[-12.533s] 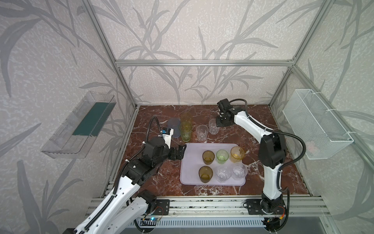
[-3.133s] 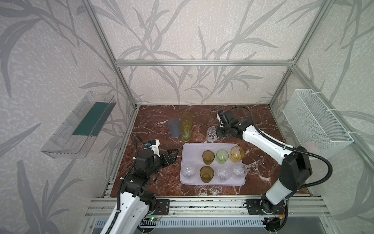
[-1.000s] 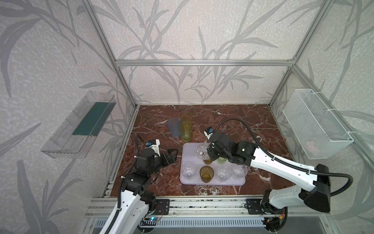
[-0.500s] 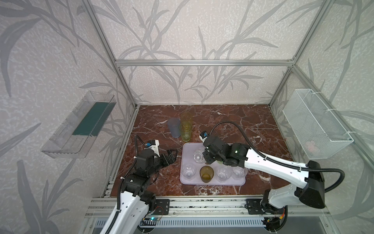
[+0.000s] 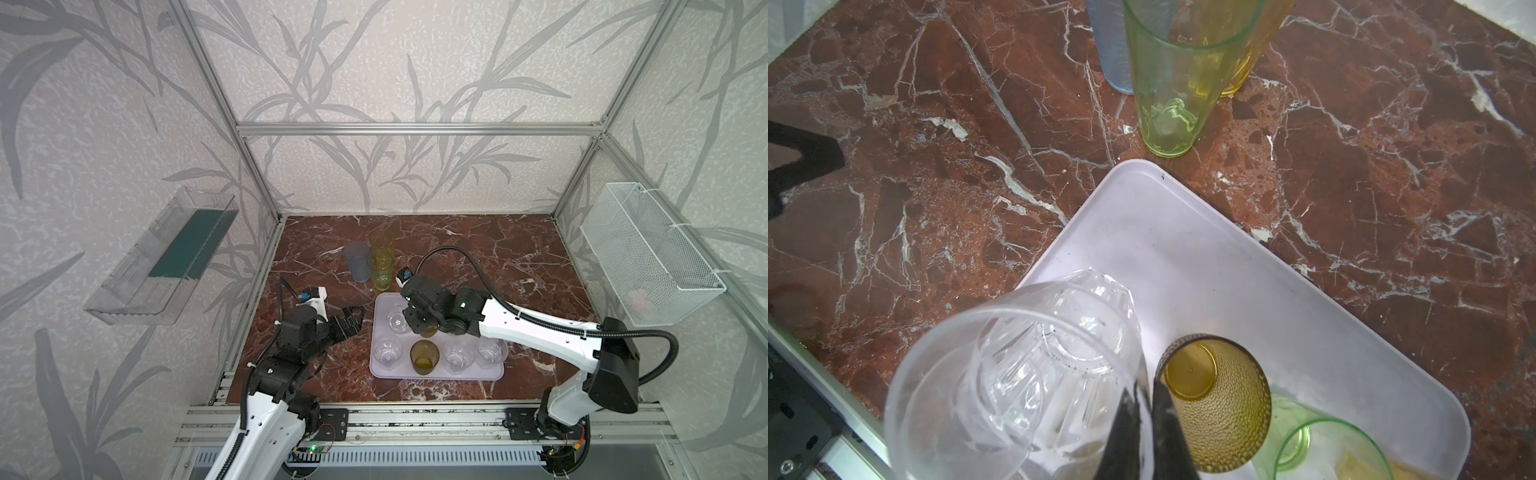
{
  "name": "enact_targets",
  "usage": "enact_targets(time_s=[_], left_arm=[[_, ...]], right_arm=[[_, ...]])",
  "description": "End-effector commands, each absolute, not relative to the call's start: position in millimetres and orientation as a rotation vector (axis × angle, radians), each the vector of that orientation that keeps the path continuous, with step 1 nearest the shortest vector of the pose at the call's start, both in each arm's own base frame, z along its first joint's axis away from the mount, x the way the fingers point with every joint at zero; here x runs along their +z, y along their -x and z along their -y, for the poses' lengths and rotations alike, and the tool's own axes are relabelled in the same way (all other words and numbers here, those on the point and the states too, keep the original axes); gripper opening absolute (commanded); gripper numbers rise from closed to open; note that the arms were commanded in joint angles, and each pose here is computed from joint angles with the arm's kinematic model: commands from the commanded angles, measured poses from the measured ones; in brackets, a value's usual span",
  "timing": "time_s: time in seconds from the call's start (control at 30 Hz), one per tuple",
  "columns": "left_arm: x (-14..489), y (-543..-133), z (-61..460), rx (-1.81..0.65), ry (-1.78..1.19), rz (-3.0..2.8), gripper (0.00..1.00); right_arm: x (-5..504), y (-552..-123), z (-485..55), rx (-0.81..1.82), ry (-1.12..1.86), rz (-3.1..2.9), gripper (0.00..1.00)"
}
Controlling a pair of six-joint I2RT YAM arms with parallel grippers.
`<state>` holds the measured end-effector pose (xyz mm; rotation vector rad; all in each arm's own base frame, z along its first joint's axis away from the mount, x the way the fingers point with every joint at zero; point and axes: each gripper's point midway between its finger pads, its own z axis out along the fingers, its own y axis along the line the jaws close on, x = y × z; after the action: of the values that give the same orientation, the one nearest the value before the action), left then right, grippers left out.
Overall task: Place the glasses into the tray
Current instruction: Place the glass on the tray.
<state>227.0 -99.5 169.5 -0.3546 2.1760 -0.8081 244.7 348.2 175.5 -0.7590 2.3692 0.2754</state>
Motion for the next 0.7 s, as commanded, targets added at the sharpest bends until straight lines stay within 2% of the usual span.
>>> enact_targets(time_s=[0.0,0.67], left_arm=[[173,-227,96,-0.782,0.351,-2.168,0.99],[175,-226,96,-0.784,0.346,-2.166,0.99]], right_arm=[[186,-252,-356,0.269,0.753,-2.333,0.0],[138,-262,-361,0.184,0.78,-2.466,0.0]])
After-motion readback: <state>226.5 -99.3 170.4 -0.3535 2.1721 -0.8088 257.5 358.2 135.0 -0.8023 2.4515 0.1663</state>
